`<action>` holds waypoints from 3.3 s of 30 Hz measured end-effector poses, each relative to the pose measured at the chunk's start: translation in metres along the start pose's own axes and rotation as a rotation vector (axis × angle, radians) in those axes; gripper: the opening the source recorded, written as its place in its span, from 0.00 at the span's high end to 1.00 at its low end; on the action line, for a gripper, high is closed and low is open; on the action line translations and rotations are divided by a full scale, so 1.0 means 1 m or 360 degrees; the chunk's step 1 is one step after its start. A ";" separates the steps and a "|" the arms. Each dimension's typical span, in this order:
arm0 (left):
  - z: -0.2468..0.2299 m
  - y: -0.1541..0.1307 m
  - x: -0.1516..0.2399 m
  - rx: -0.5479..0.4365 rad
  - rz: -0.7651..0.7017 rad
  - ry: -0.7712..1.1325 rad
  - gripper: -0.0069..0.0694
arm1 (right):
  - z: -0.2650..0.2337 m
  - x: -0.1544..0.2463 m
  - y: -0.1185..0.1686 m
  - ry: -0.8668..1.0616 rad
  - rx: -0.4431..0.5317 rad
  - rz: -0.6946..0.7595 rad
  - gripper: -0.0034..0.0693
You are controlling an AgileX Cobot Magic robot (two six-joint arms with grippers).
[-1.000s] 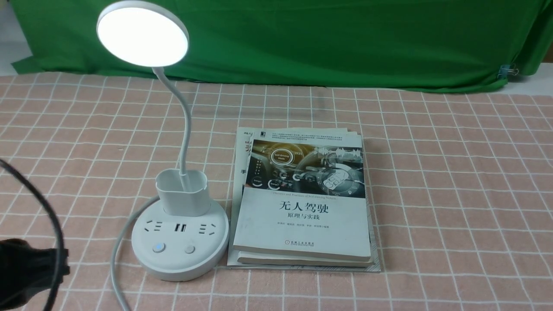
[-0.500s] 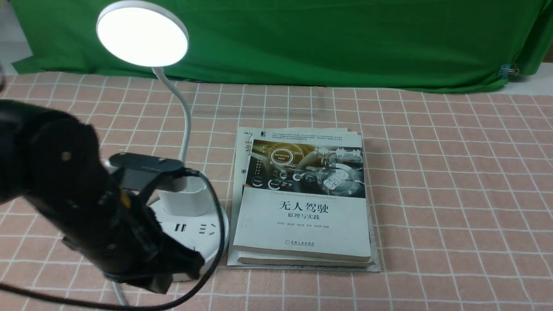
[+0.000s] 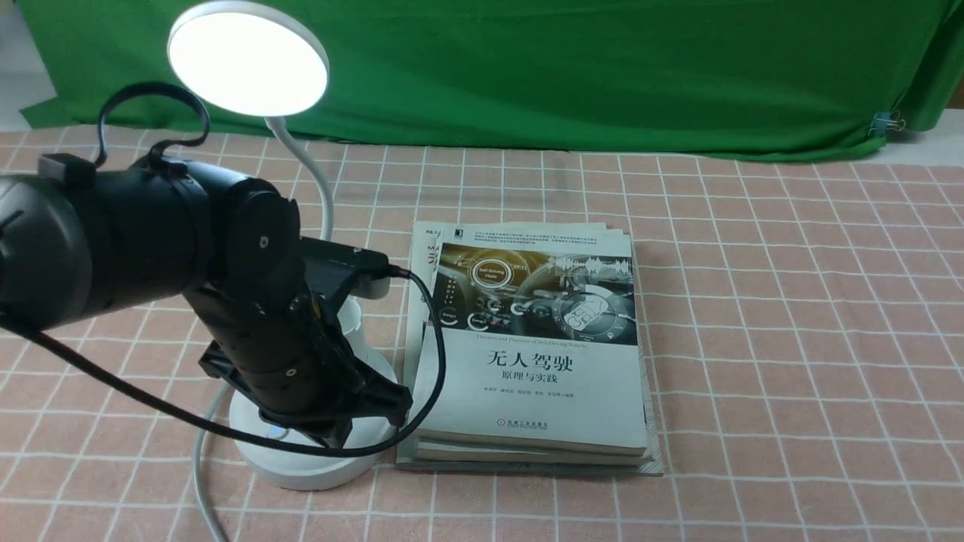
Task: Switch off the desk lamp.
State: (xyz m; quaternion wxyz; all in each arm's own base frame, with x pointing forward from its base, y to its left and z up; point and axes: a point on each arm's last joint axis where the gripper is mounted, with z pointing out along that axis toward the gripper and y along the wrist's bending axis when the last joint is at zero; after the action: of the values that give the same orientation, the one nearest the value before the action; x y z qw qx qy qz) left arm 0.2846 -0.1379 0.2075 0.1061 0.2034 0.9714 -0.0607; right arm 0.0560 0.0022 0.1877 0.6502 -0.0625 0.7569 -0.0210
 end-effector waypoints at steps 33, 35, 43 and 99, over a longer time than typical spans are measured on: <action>-0.003 0.012 -0.006 -0.0007 -0.0075 -0.0027 0.90 | 0.000 0.000 0.000 0.0000 0.0000 0.0000 0.62; -0.010 0.011 -0.006 0.0001 -0.0078 -0.0062 0.90 | 0.000 0.000 0.000 0.0000 0.0000 0.0000 0.62; 0.004 0.012 -0.007 -0.0001 -0.0083 -0.0003 0.90 | 0.000 0.000 0.000 0.0000 0.0000 0.0000 0.62; -0.103 0.009 0.192 -0.0102 -0.0003 -0.1593 0.90 | 0.000 0.000 0.000 0.0000 0.0000 0.0000 0.62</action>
State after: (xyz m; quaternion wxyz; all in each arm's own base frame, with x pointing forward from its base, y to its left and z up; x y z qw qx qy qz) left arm 0.0974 -0.0397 0.2621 0.5652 0.1452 0.8030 -0.1210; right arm 0.0560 0.0022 0.1877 0.6502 -0.0625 0.7569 -0.0210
